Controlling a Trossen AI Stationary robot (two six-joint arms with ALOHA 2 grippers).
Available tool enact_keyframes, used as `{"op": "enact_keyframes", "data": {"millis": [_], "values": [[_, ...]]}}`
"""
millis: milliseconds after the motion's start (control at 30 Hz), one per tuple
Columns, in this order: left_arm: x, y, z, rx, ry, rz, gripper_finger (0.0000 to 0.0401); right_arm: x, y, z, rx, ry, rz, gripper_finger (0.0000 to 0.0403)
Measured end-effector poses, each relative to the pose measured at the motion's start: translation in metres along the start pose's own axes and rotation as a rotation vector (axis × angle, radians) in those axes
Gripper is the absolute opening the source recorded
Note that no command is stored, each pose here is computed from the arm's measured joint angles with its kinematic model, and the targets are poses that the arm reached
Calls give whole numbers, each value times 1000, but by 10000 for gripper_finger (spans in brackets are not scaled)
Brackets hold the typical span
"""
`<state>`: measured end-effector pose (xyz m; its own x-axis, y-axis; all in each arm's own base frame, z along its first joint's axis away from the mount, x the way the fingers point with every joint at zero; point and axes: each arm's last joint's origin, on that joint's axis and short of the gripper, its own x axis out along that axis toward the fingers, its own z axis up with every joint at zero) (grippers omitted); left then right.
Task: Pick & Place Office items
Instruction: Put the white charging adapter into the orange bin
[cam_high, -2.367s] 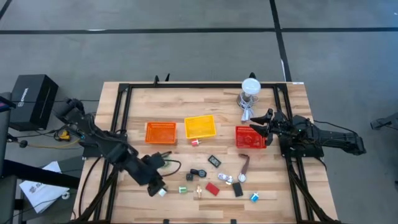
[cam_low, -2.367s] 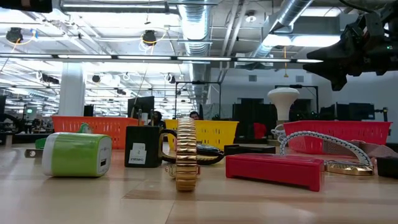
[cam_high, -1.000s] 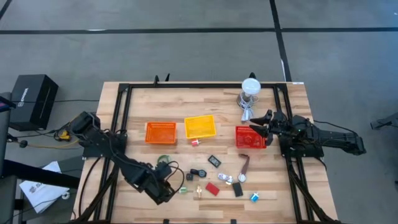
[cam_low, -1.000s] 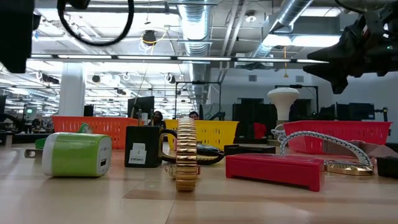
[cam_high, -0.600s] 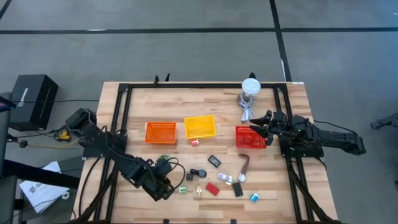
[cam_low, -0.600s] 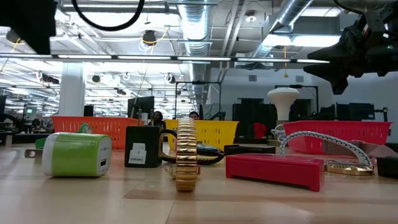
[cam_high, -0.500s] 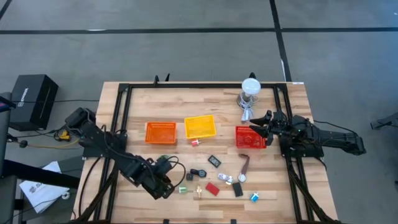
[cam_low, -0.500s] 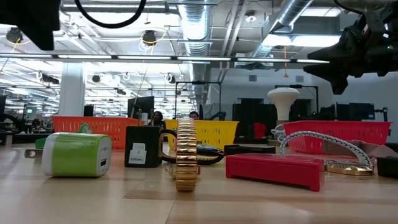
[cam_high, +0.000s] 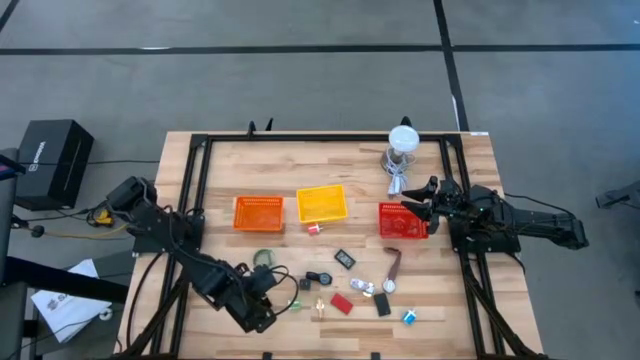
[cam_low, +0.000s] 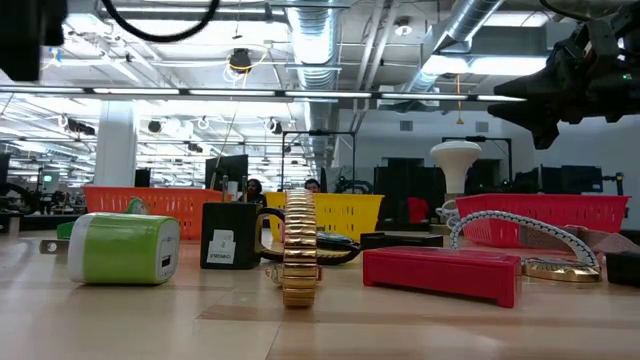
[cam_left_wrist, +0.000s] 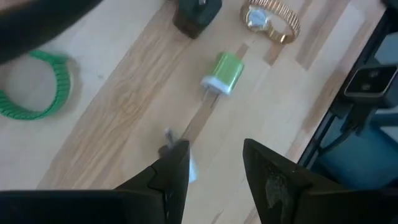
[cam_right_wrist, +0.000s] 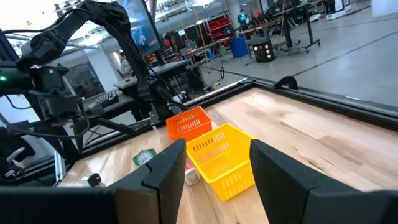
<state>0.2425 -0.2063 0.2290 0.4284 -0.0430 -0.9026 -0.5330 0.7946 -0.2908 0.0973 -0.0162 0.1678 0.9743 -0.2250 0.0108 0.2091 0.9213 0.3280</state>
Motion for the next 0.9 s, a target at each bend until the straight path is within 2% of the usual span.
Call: {"op": "enact_keyframes", "data": {"millis": [267, 467, 700, 900], "values": [[29, -3, -12, -1, 134, 51, 229, 0, 1, -1, 0, 8, 12, 170], [32, -3, -13, 4, 103, 72, 275, 0, 1, -1, 0, 7, 11, 170], [49, 19, -29, -105, 155, 145, 286, 0, 1, 1, 0, -13, 17, 170], [56, 13, -34, -132, 140, 32, 279, 0, 1, 1, -1, -13, 17, 170]]}}
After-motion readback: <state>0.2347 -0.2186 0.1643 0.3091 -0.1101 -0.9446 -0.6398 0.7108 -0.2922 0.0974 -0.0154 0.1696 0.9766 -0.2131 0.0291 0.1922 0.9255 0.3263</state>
